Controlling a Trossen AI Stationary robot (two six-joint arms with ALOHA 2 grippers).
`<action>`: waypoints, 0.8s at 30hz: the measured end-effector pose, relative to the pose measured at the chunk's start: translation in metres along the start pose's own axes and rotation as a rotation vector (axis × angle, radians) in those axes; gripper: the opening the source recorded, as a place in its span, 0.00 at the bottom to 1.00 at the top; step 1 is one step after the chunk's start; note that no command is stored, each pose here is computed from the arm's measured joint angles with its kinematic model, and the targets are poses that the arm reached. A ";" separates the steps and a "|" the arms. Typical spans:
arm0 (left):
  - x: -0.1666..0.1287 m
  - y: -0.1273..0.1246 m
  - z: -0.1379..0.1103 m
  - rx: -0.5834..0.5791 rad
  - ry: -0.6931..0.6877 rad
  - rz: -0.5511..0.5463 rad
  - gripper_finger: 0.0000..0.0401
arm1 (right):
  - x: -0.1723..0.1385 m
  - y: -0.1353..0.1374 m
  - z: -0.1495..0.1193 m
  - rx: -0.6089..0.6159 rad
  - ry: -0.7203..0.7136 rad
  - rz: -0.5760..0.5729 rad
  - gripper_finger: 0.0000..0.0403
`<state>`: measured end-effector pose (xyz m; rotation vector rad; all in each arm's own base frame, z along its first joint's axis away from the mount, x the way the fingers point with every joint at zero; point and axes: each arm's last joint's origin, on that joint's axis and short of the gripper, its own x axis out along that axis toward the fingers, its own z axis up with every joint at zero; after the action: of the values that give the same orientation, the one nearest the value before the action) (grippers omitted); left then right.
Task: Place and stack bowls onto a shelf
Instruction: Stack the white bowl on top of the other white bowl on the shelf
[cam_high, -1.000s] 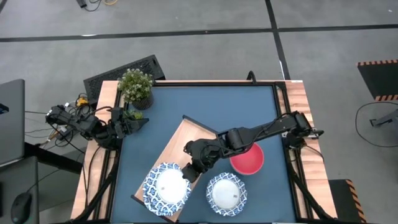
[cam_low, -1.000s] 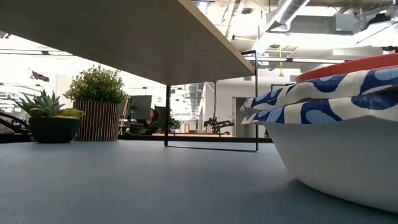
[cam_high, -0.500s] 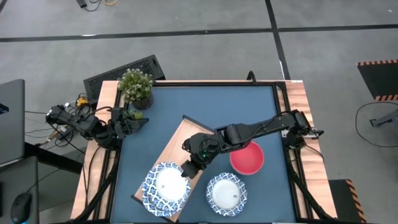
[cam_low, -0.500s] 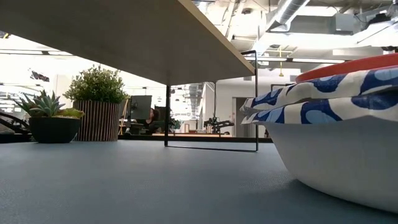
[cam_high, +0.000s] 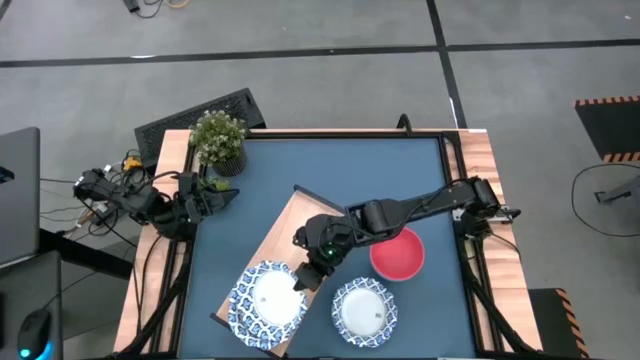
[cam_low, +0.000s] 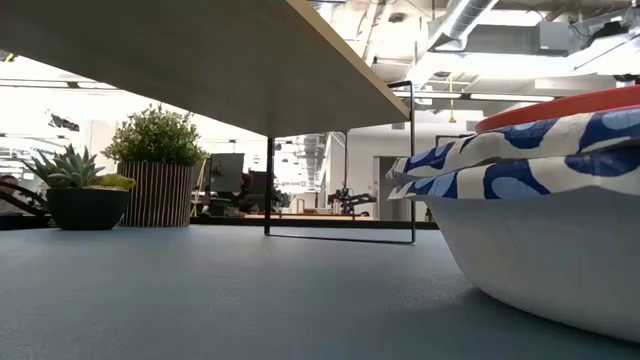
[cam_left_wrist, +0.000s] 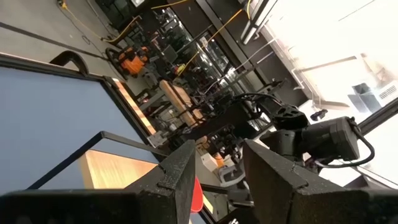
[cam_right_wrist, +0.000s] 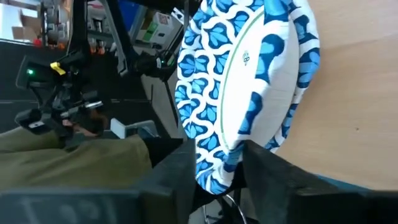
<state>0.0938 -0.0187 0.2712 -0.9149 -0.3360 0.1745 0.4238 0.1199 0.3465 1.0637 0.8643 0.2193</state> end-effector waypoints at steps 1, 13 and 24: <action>0.000 0.000 0.000 0.004 0.000 0.000 0.30 | -0.001 -0.001 0.001 0.007 -0.003 -0.001 0.45; 0.000 0.000 0.000 0.018 0.000 0.000 0.30 | -0.004 -0.012 0.002 0.117 0.007 -0.103 0.53; 0.000 0.000 0.000 0.020 0.002 0.001 0.30 | -0.039 -0.007 -0.006 0.106 -0.100 -0.241 0.38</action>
<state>0.0938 -0.0187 0.2709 -0.8953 -0.3308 0.1778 0.3923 0.0995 0.3596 1.0485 0.9127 -0.0817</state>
